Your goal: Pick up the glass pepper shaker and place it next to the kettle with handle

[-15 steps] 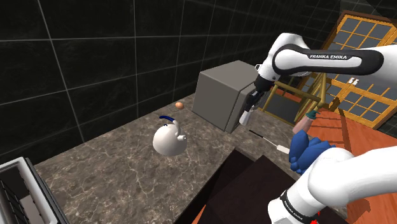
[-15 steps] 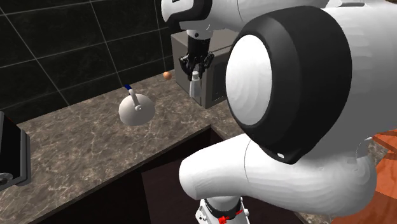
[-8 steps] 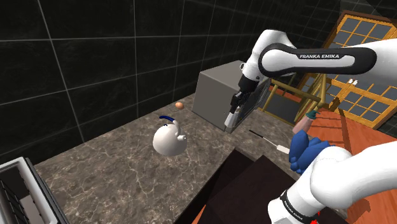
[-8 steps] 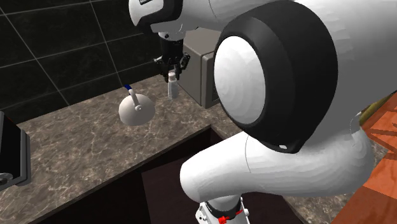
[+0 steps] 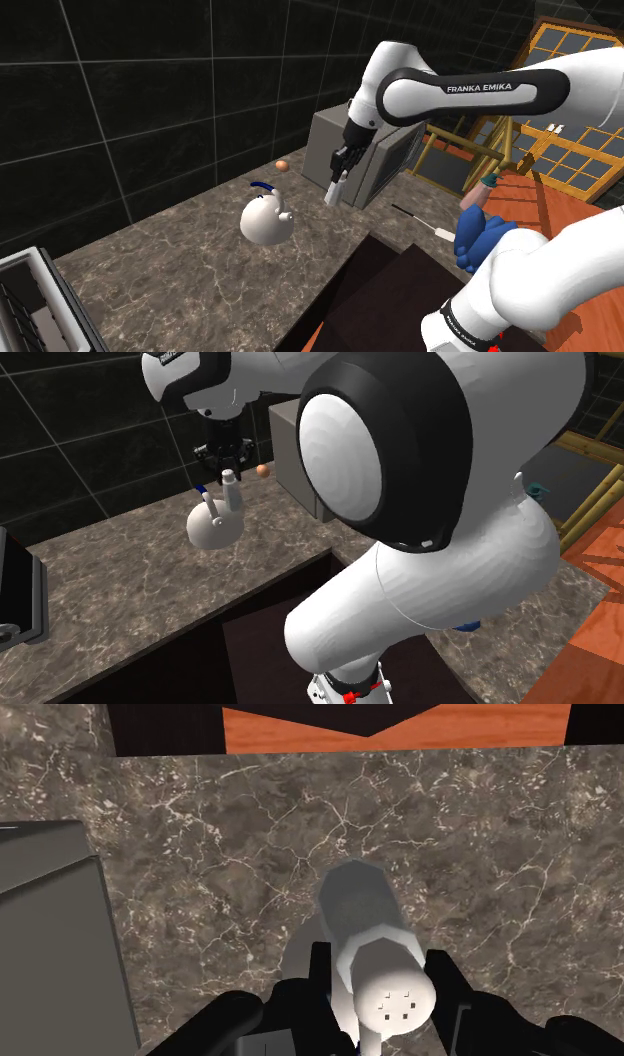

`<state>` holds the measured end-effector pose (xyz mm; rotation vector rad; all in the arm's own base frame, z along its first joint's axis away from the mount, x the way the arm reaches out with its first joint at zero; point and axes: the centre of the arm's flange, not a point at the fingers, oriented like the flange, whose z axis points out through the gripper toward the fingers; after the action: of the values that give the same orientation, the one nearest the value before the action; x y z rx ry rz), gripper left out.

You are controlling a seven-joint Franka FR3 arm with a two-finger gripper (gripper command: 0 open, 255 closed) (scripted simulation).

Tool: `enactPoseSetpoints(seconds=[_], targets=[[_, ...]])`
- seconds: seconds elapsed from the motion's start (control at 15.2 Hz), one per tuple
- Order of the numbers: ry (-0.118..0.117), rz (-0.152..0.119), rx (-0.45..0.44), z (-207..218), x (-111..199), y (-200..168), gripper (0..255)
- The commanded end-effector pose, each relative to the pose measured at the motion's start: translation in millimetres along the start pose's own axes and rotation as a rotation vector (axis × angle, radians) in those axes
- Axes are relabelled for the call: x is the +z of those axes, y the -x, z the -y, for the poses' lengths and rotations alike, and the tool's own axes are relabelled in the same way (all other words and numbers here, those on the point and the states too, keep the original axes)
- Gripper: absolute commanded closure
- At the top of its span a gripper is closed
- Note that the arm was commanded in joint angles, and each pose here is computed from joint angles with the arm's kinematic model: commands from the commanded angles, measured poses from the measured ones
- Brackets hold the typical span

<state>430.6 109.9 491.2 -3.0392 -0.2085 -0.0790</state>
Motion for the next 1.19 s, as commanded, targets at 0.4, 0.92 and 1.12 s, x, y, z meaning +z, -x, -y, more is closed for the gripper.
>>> enactPoseSetpoints(seconds=[0.4, 0.92, 1.12], targets=[[-0.001, 0.000, 0.001, 26.3, 33.2, -4.0, 255], [-0.001, 0.000, 0.001, 22.4, 75.2, -1.5, 255], [-0.001, 0.000, 0.001, 21.0, 91.0, -0.6, 255]])
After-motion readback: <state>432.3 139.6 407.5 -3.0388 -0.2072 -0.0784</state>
